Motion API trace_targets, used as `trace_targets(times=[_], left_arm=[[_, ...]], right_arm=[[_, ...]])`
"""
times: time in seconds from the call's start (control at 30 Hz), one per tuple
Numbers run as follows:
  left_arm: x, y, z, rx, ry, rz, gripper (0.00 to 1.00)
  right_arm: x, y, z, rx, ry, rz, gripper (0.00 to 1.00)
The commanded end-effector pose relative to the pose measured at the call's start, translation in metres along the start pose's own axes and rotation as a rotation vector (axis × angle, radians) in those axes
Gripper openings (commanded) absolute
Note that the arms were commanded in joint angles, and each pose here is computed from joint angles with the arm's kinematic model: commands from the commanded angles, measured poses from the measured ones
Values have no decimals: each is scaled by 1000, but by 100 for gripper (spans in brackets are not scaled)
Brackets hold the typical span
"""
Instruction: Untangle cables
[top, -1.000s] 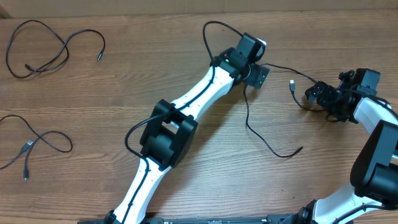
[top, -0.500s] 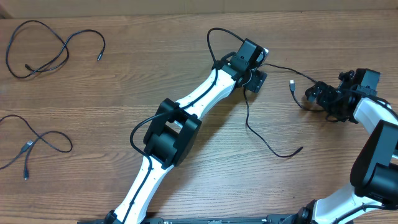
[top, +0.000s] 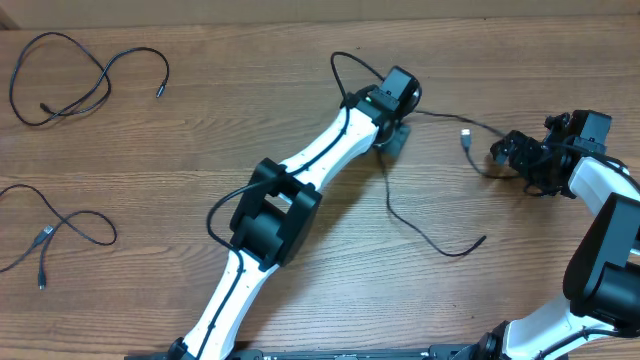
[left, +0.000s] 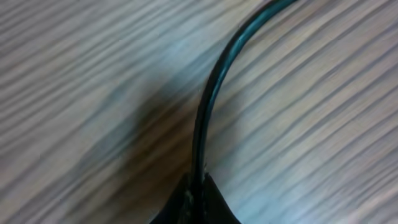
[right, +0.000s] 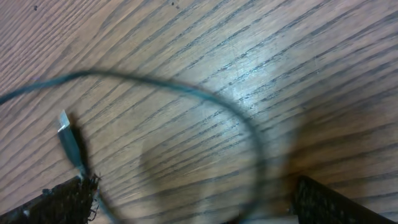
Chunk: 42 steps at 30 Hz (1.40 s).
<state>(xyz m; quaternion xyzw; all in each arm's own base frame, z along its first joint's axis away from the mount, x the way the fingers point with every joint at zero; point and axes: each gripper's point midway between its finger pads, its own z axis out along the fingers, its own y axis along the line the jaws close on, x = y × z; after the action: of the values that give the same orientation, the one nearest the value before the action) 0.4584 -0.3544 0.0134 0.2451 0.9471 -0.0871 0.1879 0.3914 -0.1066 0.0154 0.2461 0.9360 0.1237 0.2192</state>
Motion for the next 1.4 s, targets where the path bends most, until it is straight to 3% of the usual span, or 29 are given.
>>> trace_targets(times=[0.0,0.23,0.43,0.77,0.97,1.2,1.37], left_arm=[[-58,69,-128,-213,-193,-89,4],[-50,165,-295,-393,-338,-248,4],[-14,224,-374,-437,-395,-386,4],[61,234,-382,-365,-183,-539,4],[76,245,-384,-384,-146,-580,4],[91,275,-393,-511,-130,-628,4],[115,305,-401,-655,-111,-758,4]], right_arm=[[21,-3,9,-1,67,29,100],[21,-3,9,-1,67,29,100],[21,-3,9,-1,67,29,100],[21,-3,9,-1,67,29,100],[21,-3,9,-1,67,29,100],[21,-3,9,-1,67,29,100],[21,-3,9,-1,67,29,100]])
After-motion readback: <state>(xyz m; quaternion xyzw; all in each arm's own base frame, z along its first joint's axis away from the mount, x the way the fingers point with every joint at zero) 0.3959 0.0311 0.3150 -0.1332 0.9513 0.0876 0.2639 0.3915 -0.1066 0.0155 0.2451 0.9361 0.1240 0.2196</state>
